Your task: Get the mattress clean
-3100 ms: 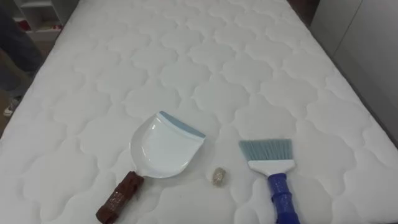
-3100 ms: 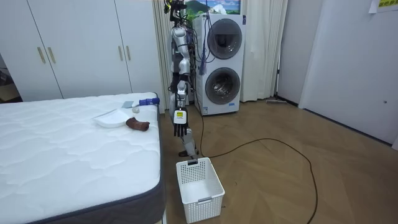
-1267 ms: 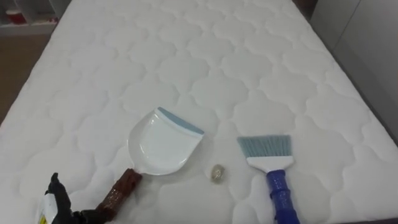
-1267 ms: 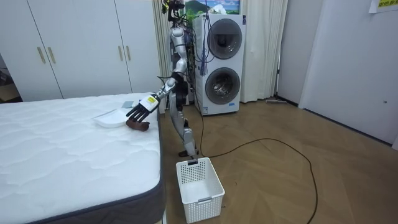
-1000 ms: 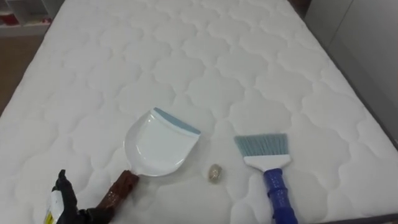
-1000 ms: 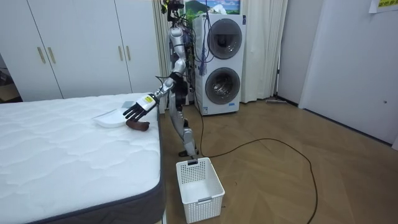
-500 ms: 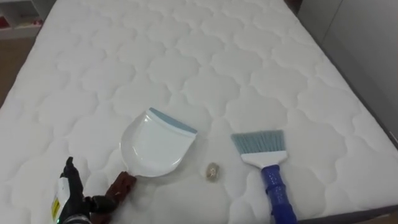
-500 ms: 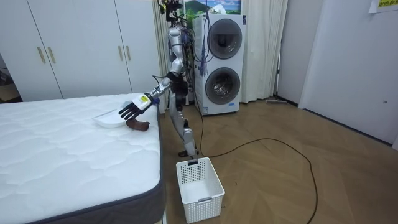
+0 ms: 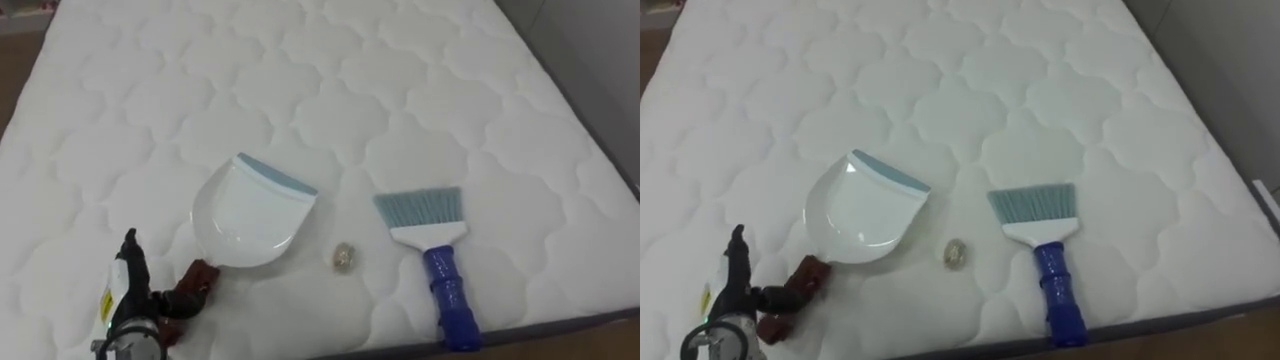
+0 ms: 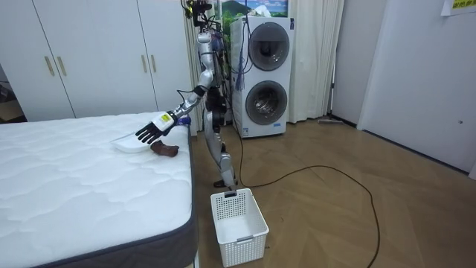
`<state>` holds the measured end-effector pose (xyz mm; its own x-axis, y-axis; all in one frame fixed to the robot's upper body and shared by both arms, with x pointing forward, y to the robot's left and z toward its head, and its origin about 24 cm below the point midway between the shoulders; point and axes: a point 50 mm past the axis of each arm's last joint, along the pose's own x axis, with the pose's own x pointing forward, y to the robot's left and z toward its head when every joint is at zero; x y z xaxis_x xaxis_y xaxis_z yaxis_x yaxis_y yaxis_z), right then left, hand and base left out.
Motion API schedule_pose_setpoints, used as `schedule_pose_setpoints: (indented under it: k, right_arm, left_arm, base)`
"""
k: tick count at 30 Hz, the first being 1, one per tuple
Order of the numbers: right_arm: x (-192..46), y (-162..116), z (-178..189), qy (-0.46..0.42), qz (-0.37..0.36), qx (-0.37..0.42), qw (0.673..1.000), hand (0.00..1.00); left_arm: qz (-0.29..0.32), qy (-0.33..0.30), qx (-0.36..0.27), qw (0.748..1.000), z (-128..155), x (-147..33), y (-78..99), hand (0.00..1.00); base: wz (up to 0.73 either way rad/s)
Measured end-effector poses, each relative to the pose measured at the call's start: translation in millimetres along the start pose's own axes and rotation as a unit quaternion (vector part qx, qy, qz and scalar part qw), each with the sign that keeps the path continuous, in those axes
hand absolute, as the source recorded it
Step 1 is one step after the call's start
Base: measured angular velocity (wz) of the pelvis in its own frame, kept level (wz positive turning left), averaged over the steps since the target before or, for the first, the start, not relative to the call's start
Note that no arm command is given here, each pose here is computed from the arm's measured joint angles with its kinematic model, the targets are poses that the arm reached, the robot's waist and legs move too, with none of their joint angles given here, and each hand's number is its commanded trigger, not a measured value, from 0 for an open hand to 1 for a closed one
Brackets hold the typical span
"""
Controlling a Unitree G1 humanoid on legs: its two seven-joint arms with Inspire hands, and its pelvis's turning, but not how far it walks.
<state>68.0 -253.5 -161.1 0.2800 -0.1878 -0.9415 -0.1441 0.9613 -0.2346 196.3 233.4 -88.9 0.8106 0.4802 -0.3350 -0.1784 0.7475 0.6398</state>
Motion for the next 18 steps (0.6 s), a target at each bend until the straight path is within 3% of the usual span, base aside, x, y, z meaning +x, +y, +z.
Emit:
schedule_pose_setpoints:
  k: [18]
  right_arm:
    - [2,1,19,-0.029,0.007,0.003,1.0,0.0]
  left_arm:
    - [-0.058,0.005,0.041,0.997,-1,3.9,-16.4,0.0]
  base:
    - [0.0]
